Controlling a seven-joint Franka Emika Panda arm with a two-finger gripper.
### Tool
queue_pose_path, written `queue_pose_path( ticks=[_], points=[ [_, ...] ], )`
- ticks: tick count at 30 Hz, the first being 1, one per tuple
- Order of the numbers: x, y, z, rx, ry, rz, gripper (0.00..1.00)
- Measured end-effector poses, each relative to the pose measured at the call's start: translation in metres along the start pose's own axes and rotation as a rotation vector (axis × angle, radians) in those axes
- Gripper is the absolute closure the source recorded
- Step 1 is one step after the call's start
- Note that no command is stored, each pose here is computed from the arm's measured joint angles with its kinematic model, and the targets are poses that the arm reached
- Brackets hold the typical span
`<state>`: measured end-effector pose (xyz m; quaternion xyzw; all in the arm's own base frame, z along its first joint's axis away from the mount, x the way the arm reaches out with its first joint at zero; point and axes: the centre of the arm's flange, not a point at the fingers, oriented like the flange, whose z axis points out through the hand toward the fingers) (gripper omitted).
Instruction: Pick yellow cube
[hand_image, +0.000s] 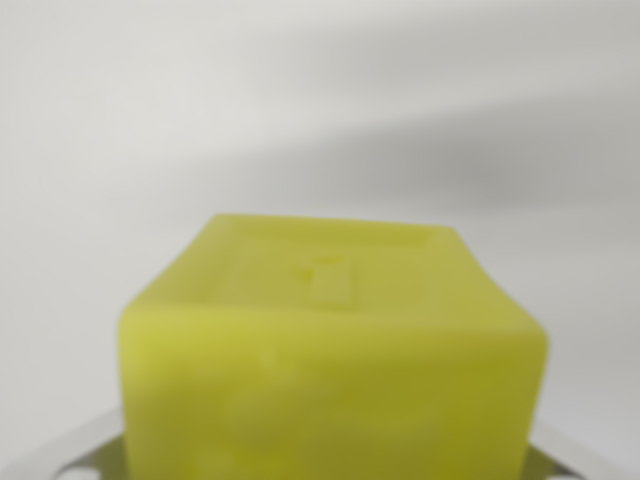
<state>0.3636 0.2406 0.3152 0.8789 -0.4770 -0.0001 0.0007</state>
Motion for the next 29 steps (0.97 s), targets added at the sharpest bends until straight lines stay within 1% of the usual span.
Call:
queue_pose_path(
  ticks=[19,29],
  points=[
    [0.000,0.000,-0.046,-0.0001,0.0001,0.000,1.00],
    [0.000,0.000,-0.049,-0.0001,0.0001,0.000,1.00]
  ],
)
